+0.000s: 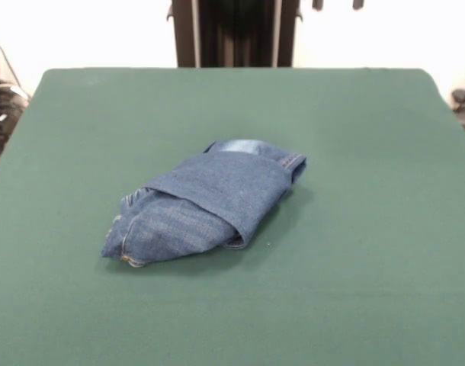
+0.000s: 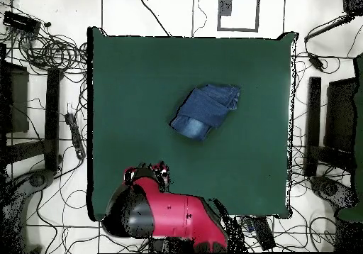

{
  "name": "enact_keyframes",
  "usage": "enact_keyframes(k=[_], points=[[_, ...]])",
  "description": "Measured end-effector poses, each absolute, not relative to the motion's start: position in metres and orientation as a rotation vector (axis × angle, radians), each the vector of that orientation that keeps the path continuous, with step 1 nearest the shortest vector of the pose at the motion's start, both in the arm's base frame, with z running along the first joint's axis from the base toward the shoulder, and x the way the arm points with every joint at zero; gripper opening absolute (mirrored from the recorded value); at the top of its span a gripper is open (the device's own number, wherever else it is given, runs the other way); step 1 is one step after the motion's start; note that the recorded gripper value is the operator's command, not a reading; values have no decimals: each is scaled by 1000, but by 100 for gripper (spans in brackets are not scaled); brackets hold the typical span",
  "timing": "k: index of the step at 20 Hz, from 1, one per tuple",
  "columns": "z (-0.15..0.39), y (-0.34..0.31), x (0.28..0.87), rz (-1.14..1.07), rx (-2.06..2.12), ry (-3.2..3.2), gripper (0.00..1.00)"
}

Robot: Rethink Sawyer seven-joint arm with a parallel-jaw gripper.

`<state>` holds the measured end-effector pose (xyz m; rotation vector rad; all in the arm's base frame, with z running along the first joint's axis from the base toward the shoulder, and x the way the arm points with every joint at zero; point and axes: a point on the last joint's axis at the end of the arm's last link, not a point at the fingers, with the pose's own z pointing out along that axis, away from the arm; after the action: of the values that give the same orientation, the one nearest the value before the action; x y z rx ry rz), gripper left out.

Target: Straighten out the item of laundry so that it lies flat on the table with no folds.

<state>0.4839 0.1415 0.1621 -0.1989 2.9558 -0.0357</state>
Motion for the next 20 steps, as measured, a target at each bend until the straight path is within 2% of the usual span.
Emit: enact_keyframes(k=[13,20], points=[[39,132,450,-27,-169,3038,100],[0,129,426,-35,-166,3076,100]])
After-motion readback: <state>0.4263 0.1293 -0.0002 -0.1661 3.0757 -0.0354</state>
